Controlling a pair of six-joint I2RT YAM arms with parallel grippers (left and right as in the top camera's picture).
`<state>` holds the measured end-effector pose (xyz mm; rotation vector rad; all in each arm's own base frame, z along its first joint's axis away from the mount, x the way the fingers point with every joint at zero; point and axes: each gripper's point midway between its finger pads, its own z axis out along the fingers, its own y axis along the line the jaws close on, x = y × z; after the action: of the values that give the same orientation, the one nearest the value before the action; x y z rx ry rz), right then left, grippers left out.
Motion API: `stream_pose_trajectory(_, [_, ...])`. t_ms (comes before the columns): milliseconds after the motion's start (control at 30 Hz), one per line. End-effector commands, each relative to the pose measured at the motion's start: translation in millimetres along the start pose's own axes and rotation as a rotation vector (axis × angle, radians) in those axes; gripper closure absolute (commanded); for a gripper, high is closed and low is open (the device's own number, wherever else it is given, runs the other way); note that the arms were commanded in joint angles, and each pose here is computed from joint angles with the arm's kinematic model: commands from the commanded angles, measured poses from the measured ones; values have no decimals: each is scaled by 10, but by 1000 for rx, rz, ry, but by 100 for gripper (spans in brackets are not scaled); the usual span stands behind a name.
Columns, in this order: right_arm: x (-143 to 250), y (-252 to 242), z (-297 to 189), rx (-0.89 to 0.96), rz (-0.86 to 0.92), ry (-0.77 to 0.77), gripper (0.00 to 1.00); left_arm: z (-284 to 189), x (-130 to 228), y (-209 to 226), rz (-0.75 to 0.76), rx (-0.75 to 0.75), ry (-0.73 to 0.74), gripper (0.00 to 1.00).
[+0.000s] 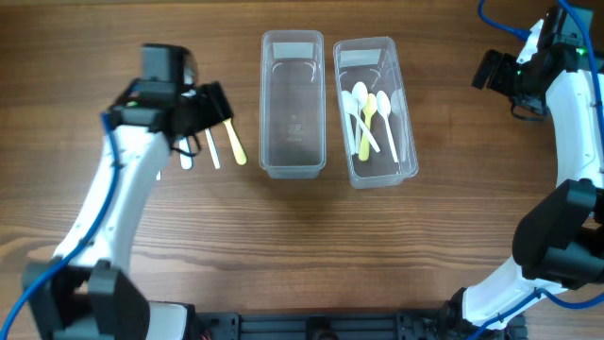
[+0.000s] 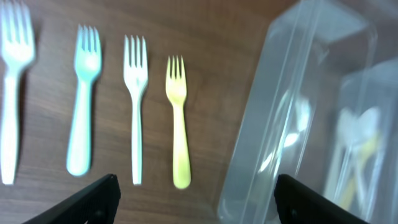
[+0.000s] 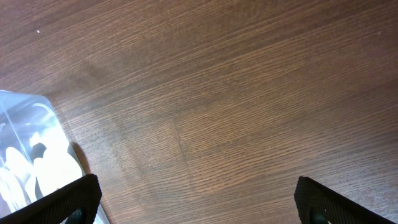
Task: Pack container
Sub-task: 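Reach the left gripper to the leftmost white fork and grasp it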
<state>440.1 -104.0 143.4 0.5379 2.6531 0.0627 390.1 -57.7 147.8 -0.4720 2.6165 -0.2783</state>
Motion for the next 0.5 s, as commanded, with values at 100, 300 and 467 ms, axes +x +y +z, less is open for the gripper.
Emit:
stream_pose_trajectory(100, [42,18,78,-9,2,20,0,548,282,283,-80,-151,163,16])
stream_pose_trajectory(300, [42,18,80,-9,2,21,0,319,-28,1310,-156,-250,181,3])
stream_pose_trajectory(467, [42,18,80,-9,2,21,0,121,-101,2172,-247,-299,177,1])
